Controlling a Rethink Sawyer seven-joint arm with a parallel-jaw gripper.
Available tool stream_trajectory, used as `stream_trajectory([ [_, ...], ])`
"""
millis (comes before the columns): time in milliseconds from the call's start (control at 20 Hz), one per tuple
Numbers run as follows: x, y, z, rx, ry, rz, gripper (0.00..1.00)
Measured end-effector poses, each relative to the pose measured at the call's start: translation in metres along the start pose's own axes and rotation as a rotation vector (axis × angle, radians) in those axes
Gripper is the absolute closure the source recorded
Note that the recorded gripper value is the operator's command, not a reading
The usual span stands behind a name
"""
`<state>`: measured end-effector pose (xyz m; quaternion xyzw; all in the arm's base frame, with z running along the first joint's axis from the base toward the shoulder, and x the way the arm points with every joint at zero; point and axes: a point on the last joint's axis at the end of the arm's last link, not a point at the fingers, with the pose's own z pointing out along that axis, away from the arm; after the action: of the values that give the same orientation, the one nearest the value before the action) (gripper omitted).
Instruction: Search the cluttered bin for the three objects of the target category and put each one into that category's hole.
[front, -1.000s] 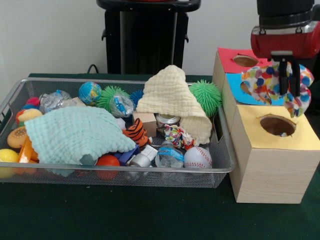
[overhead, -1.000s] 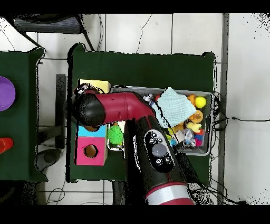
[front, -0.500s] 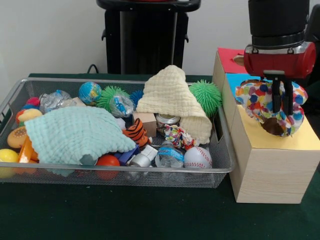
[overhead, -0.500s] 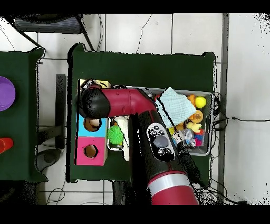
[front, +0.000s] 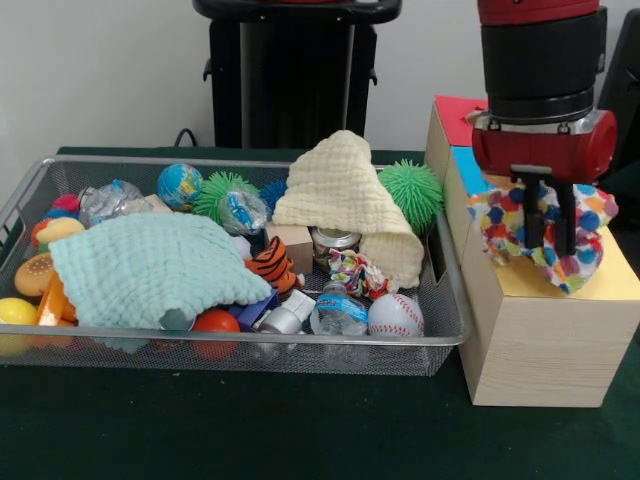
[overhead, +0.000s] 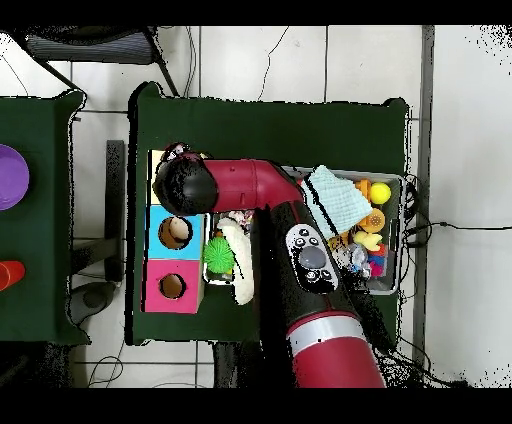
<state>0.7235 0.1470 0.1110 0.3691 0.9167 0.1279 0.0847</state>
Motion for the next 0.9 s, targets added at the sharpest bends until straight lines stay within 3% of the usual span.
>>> stream_trajectory([
  [200,0.0,-0.004,0.003,0.009,0.009,0.003,0.0],
  [600,0.006,-0.017,0.009,0.07,0.07,0.01,0.0],
  [900,0.007,-0.017,-0.003,0.104,0.098,0.005,0.0],
])
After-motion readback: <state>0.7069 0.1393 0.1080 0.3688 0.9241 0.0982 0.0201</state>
